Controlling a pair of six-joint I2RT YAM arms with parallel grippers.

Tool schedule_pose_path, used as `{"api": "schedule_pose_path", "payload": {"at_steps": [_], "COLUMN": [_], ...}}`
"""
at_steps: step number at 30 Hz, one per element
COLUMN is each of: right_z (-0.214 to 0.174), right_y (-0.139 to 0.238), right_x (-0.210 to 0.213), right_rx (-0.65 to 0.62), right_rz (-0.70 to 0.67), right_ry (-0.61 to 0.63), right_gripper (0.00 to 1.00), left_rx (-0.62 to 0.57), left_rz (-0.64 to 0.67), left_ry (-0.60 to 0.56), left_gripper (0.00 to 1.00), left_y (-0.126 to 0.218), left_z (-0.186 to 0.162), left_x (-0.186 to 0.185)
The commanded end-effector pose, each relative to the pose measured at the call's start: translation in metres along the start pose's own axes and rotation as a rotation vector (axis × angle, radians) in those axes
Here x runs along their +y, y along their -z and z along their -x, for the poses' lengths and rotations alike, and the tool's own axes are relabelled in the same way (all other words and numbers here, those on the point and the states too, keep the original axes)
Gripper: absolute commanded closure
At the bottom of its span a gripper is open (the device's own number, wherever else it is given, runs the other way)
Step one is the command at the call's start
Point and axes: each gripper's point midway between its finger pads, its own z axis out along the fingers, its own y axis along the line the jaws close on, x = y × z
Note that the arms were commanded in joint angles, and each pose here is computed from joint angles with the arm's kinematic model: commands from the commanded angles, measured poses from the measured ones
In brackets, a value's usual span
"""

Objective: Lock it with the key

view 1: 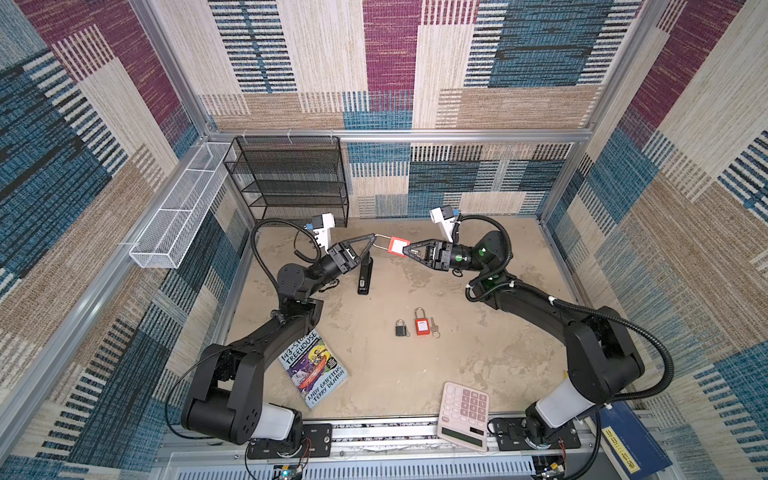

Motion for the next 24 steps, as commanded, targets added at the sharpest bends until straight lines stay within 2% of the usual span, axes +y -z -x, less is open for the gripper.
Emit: {"api": "schedule_pose_path", "payload": {"at_steps": [1,8,11,14,17,24], "right_z": [0.004,0.003,0.003,0.002,0.002,0.001], "right_y": [-0.006,-0.006,-0.005,-0.005,-0.007,-0.015], "right_x": [0.006,0.004,0.004,0.002,-0.001,-0.008], "right_rx": [-0.002,-0.004,-0.005,-0.005,-0.007,-0.01], "right_rz": [0.011,0.011,-0.002,-0.007,-0.012,-0.015], "right_ry": [0.056,0.053,0.059,0.055,0.047,0.02], "right_gripper": [0.91,0.92,0.92,0.92,0.92,0.92], "left_rx": [0.024,0.034,0.033,0.035,0.046,0.071], "left_rz": [-0.015,-0.017,0.007,0.015,0.028,0.066], "left_ry": [0.003,-0.003,-0.014,-0.023,-0.019,-0.025], "left_gripper": [1.0,1.0,0.78,0.66,0.59,0.53], "left_y": [-0.001,-0.003,-0.001,-0.001,-0.001,0.004], "left_z": [-0.005,-0.008,-0.007,-0.006,-0.009,-0.019], "left_x": [-0.002,-0.004,-0.003,-0.004,0.001,0.009]}}
